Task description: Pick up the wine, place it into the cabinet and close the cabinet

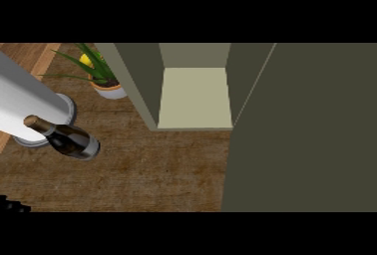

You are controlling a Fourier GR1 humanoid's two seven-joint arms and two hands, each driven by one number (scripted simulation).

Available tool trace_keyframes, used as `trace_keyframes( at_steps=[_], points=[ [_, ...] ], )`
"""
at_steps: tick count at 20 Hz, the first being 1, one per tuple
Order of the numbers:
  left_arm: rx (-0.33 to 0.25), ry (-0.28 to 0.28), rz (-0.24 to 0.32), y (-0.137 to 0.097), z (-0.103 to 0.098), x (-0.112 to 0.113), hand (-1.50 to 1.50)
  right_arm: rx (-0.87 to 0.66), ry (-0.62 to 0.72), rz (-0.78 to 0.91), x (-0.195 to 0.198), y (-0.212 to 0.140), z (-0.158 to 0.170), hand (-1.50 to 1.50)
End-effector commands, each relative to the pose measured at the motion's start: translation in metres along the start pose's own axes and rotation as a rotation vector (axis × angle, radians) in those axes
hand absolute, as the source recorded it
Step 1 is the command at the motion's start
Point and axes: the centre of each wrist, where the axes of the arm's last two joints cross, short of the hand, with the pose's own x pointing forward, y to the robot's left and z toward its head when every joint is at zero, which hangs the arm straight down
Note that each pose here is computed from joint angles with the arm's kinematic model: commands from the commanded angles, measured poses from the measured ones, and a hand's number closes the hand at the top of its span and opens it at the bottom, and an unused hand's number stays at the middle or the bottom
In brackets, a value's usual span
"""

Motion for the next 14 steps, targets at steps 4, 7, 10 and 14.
trace_keyframes(
  at_steps=[4, 7, 10, 14],
  points=[
    [-0.047, 0.013, 0.049, -0.004, 0.016, 0.036, -1.5, -0.026, -0.025, -0.012, 0.046, 0.016, 0.024, -1.5],
    [-0.021, 0.016, 0.036, -0.006, 0.024, 0.043, -1.5, -0.015, -0.023, 0.0, 0.049, 0.008, 0.024, -1.5],
    [-0.012, 0.025, 0.027, -0.01, 0.022, 0.054, -1.5, -0.014, -0.029, -0.002, 0.06, 0.014, 0.029, -1.5],
    [0.01, 0.002, 0.025, -0.009, 0.037, 0.064, -1.5, -0.017, -0.018, 0.013, 0.059, 0.011, 0.028, -1.5]
  ],
)
